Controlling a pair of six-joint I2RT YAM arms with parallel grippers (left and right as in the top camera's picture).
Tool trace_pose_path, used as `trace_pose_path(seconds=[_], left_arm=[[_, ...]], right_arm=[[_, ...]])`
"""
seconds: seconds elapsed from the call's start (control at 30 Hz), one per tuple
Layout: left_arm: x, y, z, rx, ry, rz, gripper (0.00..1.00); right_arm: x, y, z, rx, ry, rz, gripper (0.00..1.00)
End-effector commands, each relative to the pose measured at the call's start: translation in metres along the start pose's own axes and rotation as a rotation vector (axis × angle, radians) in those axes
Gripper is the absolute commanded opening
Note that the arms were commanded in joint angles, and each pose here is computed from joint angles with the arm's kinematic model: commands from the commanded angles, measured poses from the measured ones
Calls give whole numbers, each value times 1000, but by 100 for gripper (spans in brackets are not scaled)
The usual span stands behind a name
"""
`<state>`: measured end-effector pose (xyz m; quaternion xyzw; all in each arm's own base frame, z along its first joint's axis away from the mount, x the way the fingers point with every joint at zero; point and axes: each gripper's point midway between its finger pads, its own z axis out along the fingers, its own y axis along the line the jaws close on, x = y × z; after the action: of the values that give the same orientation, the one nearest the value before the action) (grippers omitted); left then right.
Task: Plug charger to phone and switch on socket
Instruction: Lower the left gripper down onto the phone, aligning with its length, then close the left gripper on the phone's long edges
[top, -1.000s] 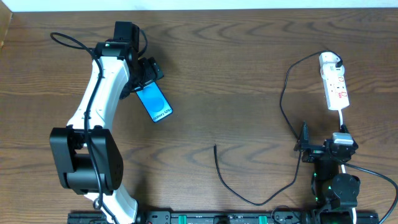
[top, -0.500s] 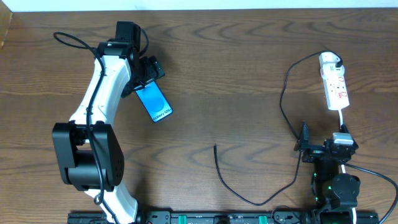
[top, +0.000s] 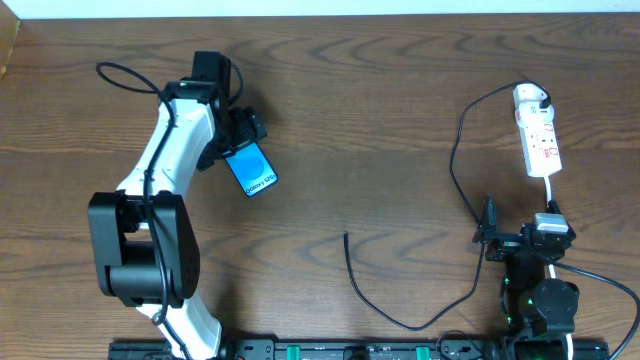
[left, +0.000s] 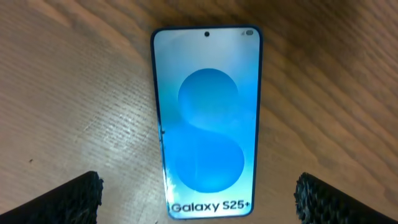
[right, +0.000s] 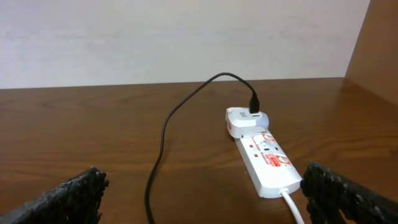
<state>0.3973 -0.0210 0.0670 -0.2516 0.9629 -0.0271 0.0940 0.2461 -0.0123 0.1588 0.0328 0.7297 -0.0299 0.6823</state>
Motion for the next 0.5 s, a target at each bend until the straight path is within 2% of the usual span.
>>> trace_pose_path(seconds=[0.0, 0.47], left_arm=[[6, 5, 10, -28, 15, -40, 99], [10, 5, 31, -40, 53, -23, 99]], right_arm=[[-1, 2, -1, -10, -4, -15, 99], [-1, 2, -1, -10, -4, -15, 99]])
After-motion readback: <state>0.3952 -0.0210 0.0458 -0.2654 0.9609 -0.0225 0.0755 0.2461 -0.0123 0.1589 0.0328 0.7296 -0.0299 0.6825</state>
